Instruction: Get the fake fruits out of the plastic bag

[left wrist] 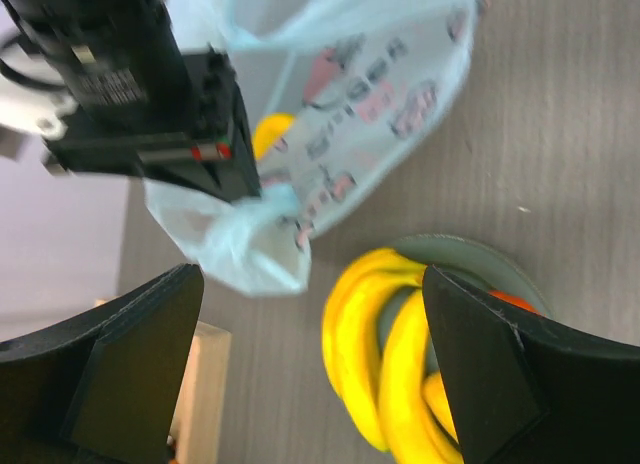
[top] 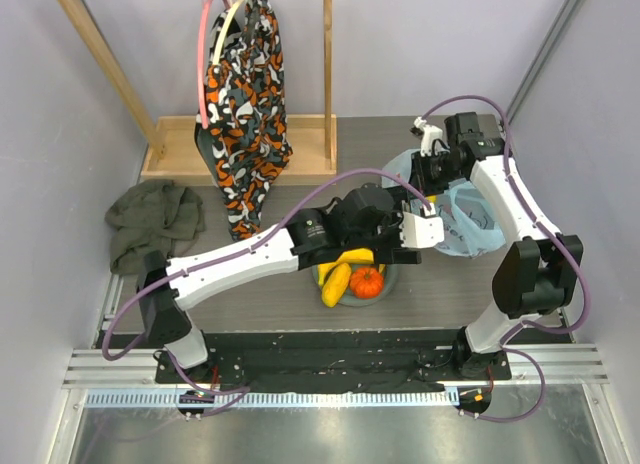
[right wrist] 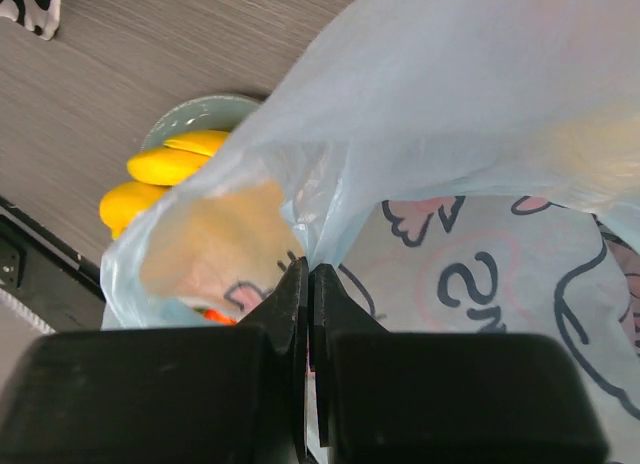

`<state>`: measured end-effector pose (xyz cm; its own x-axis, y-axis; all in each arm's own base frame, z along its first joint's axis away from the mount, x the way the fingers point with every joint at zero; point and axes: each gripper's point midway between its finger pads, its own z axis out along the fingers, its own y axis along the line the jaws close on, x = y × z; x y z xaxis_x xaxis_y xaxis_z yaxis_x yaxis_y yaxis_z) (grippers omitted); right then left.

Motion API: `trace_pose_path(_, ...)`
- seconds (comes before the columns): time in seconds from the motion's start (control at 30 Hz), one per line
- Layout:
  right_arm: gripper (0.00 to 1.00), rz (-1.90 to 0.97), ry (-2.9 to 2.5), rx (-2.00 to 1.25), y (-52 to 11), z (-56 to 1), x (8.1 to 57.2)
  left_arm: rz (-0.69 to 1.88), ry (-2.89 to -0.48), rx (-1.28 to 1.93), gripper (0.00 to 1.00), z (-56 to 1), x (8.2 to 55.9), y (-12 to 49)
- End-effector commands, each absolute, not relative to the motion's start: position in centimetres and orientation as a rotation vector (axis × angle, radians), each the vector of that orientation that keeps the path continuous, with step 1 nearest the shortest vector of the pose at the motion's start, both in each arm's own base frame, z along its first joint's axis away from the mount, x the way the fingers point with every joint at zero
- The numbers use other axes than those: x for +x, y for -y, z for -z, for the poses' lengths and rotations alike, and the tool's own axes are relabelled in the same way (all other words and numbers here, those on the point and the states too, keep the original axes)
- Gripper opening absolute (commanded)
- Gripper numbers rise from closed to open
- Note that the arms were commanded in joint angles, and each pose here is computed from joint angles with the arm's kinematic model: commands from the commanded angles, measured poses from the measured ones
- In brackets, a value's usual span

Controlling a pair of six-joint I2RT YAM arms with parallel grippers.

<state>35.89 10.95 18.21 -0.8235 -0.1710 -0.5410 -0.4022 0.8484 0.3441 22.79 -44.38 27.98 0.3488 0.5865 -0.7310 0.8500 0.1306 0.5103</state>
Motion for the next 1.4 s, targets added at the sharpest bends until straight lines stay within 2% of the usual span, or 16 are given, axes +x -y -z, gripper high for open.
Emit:
trace_pose_path(0.0,0.01,-0.666,-2.456,-0.361,-11.8,-21.2,36.1,0.184,-1.186,1.466,0.96,-31.4,24.6,46.2)
trace_pose_path(0.2,0.01,-0.694,-2.454,-0.352,-12.0,-21.6,35.2,0.047,-1.069,1.567,0.89,-29.2,25.9,46.4)
trace_pose_path(0.47,0.01,-0.723,-2.435,-0.362,-12.3,-22.4,34.3,-0.032,-1.033,1.689,0.78,-25.3,27.5,46.4)
trace_pose_path(0.6,0.01,-0.743,-2.452,-0.365,-12.3,-22.0,33.4,-0.192,-0.964,1.638,0.73,-24.4,31.5,46.6)
trace_pose_path(0.63,0.01,-0.743,-2.454,-0.365,-12.2,-22.0,33.4,-0.214,-0.973,1.661,0.63,-23.0,32.3,46.8)
trace_pose_path(0.7,0.01,-0.742,-2.467,-0.371,-11.9,-21.6,32.9,-0.251,-0.992,1.649,0.53,-23.3,33.9,46.6)
trace_pose_path(0.73,0.01,-0.740,-2.470,-0.372,-11.8,-21.5,32.8,-0.271,-1.021,1.645,0.41,-22.6,34.8,46.7)
trace_pose_path(0.8,0.02,-0.727,-2.489,-0.368,-11.2,-21.1,32.3,-0.276,-1.091,1.641,0.27,-22.6,35.8,46.1)
trace_pose_path(0.83,0.08,-0.692,-2.502,-0.358,-10.6,-20.8,32.3,-0.280,-1.124,1.638,0.02,-22.3,36.1,45.9)
trace_pose_path(0.87,0.24,-0.661,-2.500,-0.359,-9.8,-21.0,32.4,-0.273,-1.157,1.631,0.00,-22.0,36.2,45.5)
trace_pose_path(0.9,0.47,-0.632,-2.530,-0.362,-8.9,-21.1,31.6,-0.242,-1.216,1.594,0.00,-22.0,36.5,45.0)
trace_pose_path(0.93,0.50,-0.593,-2.522,-0.448,-8.1,-21.2,31.2,-0.221,-1.244,1.567,0.00,-22.4,36.6,44.8)
trace_pose_path(1.1,0.52,-0.481,-2.535,-0.530,-4.7,-20.7,28.4,-0.017,-1.515,1.382,0.00,-22.6,36.1,43.3)
trace_pose_path(1.2,0.53,-0.482,-2.518,-0.572,-4.8,-20.5,27.0,0.062,-1.559,1.330,0.00,-23.4,35.4,43.3)
trace_pose_path(1.37,0.47,-0.481,-2.514,-0.533,-4.9,-18.9,27.6,0.290,-1.653,1.205,0.00,-26.0,33.8,43.9)
